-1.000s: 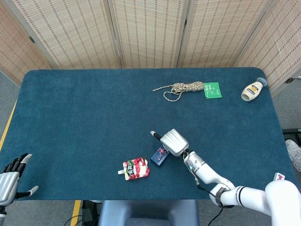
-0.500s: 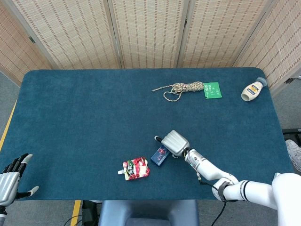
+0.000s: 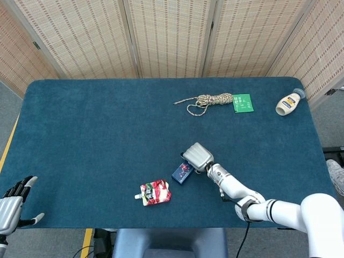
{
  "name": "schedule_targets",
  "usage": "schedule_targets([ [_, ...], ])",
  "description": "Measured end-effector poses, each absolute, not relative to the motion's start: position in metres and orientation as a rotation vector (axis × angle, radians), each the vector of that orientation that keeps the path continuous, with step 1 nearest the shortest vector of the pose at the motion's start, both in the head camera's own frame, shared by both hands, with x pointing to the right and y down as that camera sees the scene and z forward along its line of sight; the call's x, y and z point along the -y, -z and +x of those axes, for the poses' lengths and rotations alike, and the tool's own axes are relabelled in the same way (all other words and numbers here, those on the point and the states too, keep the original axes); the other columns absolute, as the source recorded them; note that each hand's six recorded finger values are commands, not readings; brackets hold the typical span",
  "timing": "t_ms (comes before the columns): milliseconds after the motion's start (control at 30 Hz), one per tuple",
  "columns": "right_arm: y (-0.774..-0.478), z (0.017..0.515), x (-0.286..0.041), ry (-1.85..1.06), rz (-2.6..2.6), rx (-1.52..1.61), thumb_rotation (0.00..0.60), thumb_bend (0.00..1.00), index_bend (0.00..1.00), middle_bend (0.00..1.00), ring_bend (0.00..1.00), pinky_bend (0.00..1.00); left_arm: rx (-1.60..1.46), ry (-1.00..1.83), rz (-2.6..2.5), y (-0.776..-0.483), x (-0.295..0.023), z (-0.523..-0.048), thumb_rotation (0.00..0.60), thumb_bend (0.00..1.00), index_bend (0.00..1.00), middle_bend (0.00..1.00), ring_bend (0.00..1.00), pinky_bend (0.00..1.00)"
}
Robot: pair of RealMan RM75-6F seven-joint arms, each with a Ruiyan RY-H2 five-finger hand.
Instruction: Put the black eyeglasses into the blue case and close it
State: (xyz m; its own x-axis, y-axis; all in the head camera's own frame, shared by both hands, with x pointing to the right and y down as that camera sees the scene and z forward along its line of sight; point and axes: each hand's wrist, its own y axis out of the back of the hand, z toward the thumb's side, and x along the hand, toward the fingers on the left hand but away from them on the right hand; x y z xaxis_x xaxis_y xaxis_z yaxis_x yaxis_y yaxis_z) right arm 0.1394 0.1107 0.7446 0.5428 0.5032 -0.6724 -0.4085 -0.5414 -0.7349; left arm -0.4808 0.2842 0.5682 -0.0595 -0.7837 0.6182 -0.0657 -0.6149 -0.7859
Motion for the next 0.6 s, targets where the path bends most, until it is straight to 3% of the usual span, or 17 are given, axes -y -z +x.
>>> schedule_targets([
  [133,-0.749,0.147,-0.095,-1.226,-1.796,0.156,0.6,0.29,0.49,0.86,1.0,0.92,-0.913,1.727,-1.681,-0.568,-0.284,-0.481,0.6,0.19,0.08,0.1,0.12,0.23],
  [233,-0.748,0.149,-0.088,-1.249,-1.804,0.211,0.6,0.28,0.26,0.86,1.0,0.92,-0.913,1.727,-1.683,-0.569,-0.284,-0.481,0.6,0.19,0.08,0.1,0.12,0.23],
  [300,-0.746,0.151,-0.088,-1.255,-1.822,0.236,0.6,0.17,0.11,0.85,1.0,0.92,-0.911,1.723,-1.686,-0.57,-0.283,-0.479,0.6,0.19,0.08,0.1,0.12,0.23],
  [367,-0.741,0.155,-0.087,-1.264,-1.843,0.271,0.6,0.1,0.04,0.85,1.0,0.92,-0.912,1.717,-1.688,-0.571,-0.282,-0.478,0.6,0.2,0.08,0.1,0.12,0.23],
  [600,-0.72,0.189,-0.08,-1.287,-1.827,0.399,0.6,0.09,0.01,0.8,1.0,0.92,-0.92,1.689,-1.681,-0.573,-0.276,-0.473,0.6,0.19,0.08,0.1,0.12,0.23],
])
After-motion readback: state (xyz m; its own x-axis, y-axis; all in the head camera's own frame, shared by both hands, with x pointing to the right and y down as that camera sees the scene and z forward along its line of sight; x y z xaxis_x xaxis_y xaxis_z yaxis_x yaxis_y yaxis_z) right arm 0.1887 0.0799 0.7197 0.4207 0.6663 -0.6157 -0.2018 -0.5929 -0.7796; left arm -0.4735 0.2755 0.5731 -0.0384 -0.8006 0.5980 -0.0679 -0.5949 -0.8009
